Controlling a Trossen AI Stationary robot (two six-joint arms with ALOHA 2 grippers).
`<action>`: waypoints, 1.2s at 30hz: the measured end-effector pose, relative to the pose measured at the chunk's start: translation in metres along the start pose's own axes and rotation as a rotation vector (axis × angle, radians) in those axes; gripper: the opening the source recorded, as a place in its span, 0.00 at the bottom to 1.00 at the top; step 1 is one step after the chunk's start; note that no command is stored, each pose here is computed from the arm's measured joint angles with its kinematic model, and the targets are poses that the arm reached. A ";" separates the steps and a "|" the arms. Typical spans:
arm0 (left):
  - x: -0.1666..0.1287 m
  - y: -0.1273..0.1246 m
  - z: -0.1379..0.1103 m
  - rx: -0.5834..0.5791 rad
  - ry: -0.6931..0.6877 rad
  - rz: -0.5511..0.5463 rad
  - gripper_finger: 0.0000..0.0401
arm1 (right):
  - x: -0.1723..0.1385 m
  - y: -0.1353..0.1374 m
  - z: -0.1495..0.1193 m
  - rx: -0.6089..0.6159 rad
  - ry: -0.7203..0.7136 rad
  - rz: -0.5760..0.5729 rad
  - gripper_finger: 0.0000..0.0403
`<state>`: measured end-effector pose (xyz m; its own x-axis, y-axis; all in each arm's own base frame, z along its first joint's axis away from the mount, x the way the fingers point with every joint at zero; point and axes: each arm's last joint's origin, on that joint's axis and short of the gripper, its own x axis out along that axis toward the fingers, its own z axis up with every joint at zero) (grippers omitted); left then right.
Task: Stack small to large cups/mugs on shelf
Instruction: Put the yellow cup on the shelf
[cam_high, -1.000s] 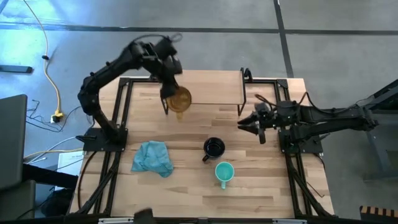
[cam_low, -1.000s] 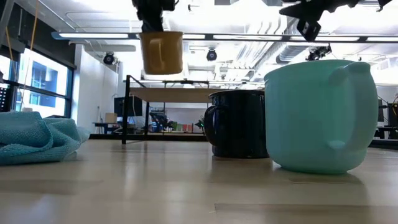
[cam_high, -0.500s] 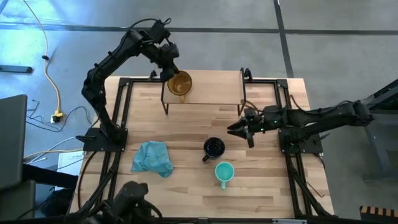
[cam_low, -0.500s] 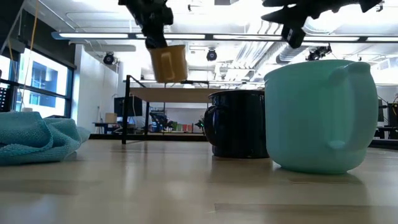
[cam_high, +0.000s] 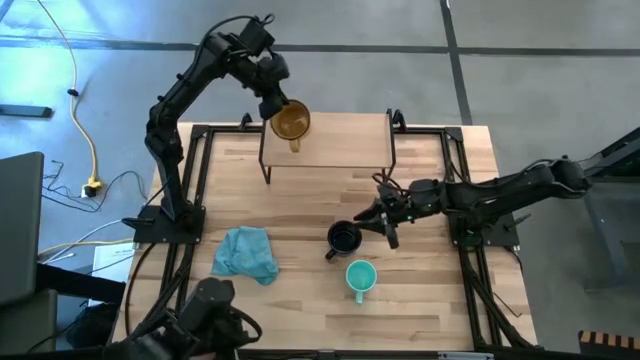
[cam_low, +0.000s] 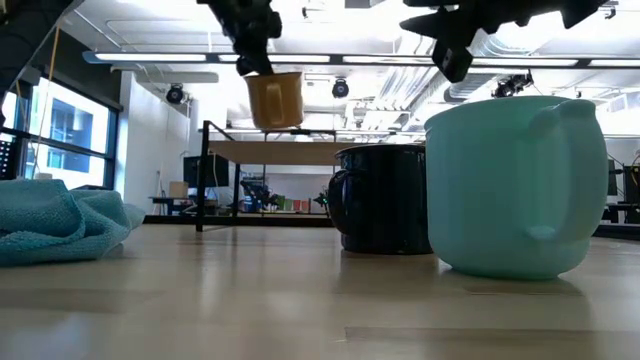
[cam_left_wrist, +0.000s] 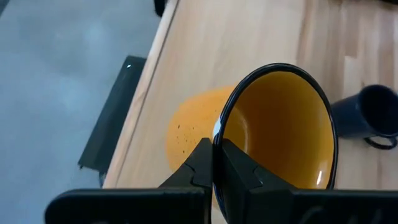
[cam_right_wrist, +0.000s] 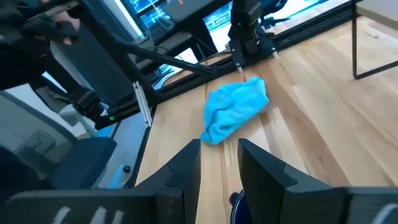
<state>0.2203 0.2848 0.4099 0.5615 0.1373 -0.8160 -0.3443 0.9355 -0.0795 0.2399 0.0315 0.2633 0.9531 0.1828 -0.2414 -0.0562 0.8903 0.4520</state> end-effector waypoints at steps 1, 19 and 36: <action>0.000 0.000 -0.001 -0.003 0.013 0.011 0.00 | 0.000 0.001 0.000 -0.004 -0.003 0.005 0.24; 0.009 0.000 -0.002 -0.032 0.066 0.003 0.00 | -0.006 0.004 0.004 -0.054 -0.015 0.036 0.24; 0.036 0.009 -0.001 0.007 0.125 -0.023 0.00 | -0.006 0.004 0.004 -0.050 -0.015 0.036 0.24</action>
<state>0.2365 0.2976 0.3795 0.4707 0.0742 -0.8792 -0.3267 0.9403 -0.0955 0.2351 0.0326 0.2695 0.9544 0.2095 -0.2125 -0.1054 0.9030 0.4166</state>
